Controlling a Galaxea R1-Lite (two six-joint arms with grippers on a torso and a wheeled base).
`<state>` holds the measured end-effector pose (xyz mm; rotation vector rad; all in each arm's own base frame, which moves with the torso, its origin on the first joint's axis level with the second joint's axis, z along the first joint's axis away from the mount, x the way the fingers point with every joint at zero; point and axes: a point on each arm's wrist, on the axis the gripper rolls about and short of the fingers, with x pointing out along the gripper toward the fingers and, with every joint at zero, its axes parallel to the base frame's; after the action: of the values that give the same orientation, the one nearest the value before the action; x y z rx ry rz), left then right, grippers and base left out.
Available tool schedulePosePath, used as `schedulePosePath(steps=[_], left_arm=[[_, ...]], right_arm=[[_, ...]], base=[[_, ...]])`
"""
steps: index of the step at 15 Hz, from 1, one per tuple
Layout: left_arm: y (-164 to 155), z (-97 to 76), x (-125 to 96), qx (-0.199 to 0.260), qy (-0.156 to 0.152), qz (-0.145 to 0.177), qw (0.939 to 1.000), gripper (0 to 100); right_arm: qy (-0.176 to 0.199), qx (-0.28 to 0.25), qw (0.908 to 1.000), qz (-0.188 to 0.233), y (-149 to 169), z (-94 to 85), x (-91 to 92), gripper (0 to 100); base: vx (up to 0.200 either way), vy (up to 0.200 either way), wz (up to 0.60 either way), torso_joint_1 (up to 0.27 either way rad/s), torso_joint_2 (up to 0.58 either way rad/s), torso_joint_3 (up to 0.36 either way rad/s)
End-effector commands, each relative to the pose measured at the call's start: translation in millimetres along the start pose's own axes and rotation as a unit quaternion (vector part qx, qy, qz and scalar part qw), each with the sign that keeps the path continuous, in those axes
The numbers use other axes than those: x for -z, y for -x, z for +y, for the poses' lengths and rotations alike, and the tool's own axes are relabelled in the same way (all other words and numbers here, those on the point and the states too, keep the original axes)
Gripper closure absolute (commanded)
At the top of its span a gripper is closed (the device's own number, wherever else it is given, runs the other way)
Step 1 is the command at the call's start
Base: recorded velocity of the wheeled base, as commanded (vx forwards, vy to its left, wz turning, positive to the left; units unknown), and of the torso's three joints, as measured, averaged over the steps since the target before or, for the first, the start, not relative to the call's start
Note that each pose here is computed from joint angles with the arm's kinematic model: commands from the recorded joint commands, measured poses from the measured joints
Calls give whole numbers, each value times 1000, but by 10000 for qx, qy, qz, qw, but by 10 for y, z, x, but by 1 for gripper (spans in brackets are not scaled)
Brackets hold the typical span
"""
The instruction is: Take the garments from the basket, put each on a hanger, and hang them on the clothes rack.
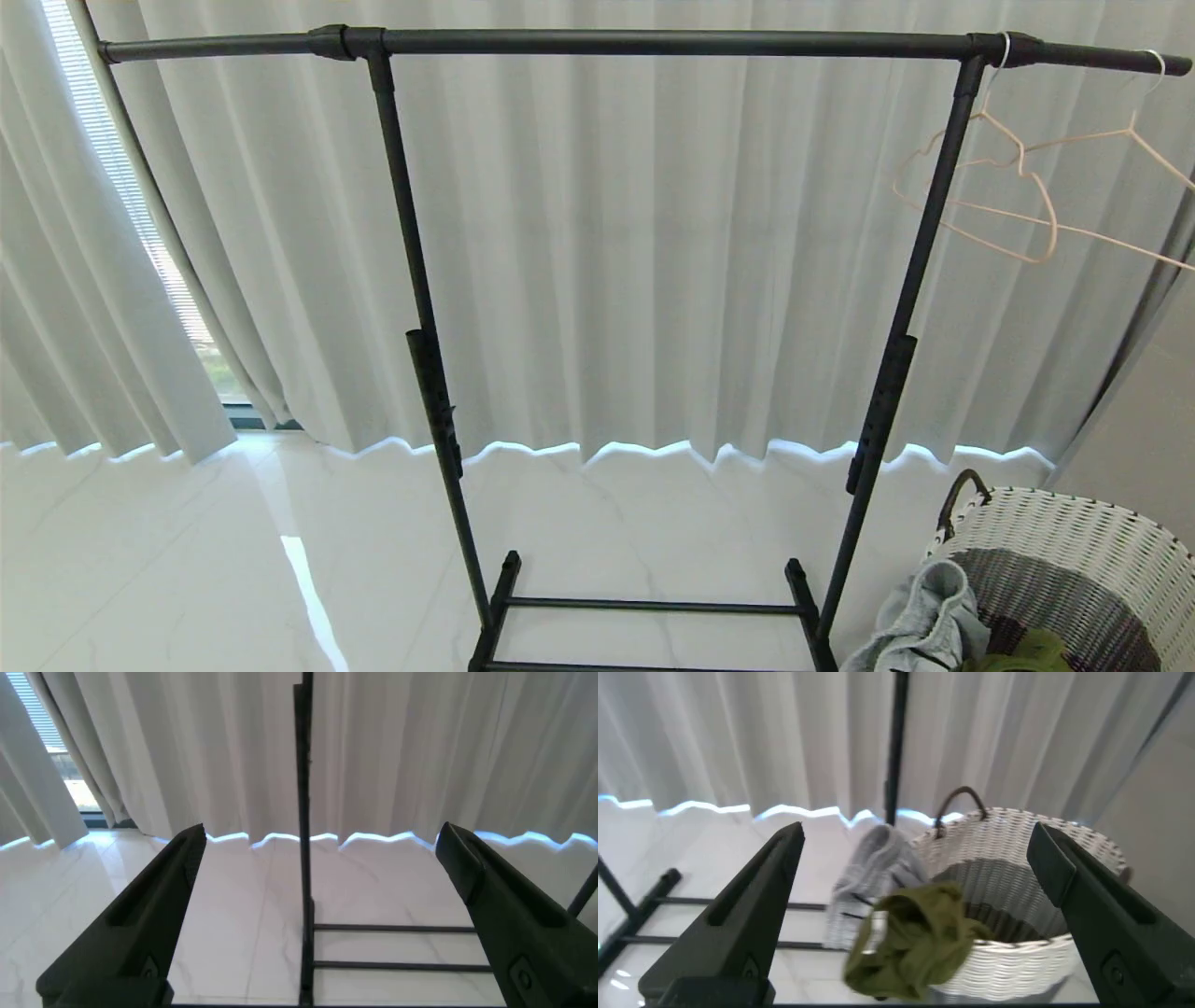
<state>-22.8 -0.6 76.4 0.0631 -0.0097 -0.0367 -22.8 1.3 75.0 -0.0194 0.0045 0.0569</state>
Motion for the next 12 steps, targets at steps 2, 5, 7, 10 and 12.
schedulePosePath(steps=[2, 5, 7, 10, 12], left_arm=[[-1, 0, -1, 7, 1, 4, 10000, 0], [-1, 0, -1, 7, -7, 4, 10000, 0], [-1, 0, -1, 7, 24, 4, 10000, 0], [0, 0, -1, 6, 23, -4, 10000, 0], [-1, 0, -1, 7, 24, 4, 10000, 0]], right_arm=[[2, 0, 10000, -3, 0, 0, -1, 0], [79, 0, 10000, -3, 0, 0, -1, 0], [17, 0, 10000, -3, 0, 0, -1, 0], [-13, 0, 10000, -3, 0, 0, -1, 0], [30, -8, 10000, 36, -6, 0, -2, 0]], base=[[0, -200, 0, 0, 0, 2], [0, -133, 0, 0, 2, 2], [0, 0, 0, 0, 0, 0], [0, 0, 0, 0, 0, 0], [0, 0, 0, 0, 0, 0]])
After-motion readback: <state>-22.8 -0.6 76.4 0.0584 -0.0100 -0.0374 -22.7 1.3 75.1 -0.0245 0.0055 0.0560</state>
